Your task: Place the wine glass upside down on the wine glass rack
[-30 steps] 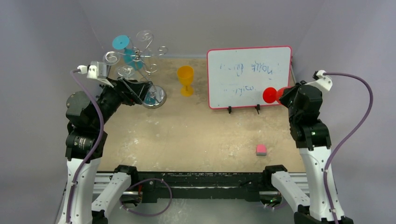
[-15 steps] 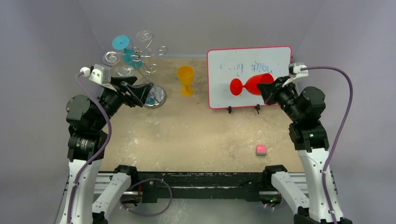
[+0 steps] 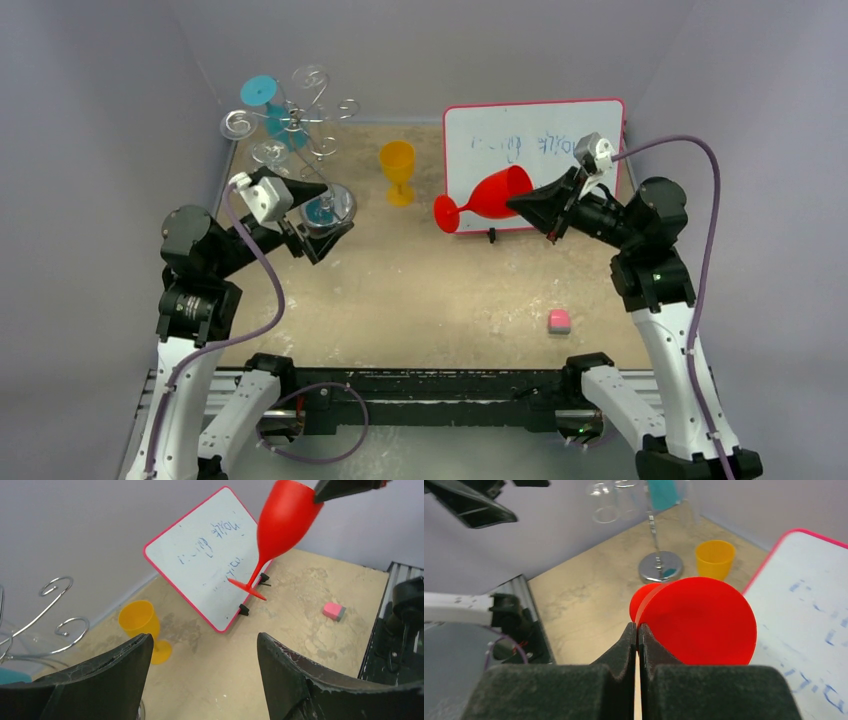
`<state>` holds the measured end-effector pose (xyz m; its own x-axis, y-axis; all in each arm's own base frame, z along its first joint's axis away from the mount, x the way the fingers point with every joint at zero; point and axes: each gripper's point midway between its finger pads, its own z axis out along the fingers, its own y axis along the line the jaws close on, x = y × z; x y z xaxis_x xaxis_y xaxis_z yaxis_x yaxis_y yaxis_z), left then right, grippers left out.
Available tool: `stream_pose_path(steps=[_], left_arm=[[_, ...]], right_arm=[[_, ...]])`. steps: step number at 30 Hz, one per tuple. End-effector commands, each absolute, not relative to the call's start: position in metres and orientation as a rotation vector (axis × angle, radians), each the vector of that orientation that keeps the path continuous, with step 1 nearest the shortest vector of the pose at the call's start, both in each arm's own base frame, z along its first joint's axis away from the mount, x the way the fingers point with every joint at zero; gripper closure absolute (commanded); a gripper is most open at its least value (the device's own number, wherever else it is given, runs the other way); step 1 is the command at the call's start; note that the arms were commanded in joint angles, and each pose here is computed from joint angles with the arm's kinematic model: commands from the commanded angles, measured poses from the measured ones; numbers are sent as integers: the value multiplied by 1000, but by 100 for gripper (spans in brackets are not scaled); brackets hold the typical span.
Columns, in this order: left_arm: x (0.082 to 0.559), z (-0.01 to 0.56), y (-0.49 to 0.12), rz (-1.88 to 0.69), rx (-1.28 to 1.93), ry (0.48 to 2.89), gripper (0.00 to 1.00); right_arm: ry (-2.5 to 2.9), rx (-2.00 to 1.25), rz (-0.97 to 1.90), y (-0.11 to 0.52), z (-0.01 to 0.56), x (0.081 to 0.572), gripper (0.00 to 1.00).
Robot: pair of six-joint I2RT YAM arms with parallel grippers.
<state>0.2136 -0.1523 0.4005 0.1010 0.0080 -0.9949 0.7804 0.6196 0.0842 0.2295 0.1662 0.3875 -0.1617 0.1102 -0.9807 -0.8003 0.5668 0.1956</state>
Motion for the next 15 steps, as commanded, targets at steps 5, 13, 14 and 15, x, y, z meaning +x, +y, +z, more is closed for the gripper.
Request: stream_pose_path(steps=[5, 13, 14, 15], left_arm=[[169, 383, -165, -513, 1208, 1093, 26], [143, 363, -171, -523, 1356, 985, 26], [142, 361, -170, -522, 1363, 984, 26], [139, 361, -172, -537, 1380, 968, 26]], right_arm=[[1285, -942, 1180, 204, 418, 176, 100], [1180, -1045, 1358, 215, 432, 137, 100], [1181, -1038, 1385, 215, 433, 135, 100], [1177, -1039, 1414, 217, 433, 132, 100]])
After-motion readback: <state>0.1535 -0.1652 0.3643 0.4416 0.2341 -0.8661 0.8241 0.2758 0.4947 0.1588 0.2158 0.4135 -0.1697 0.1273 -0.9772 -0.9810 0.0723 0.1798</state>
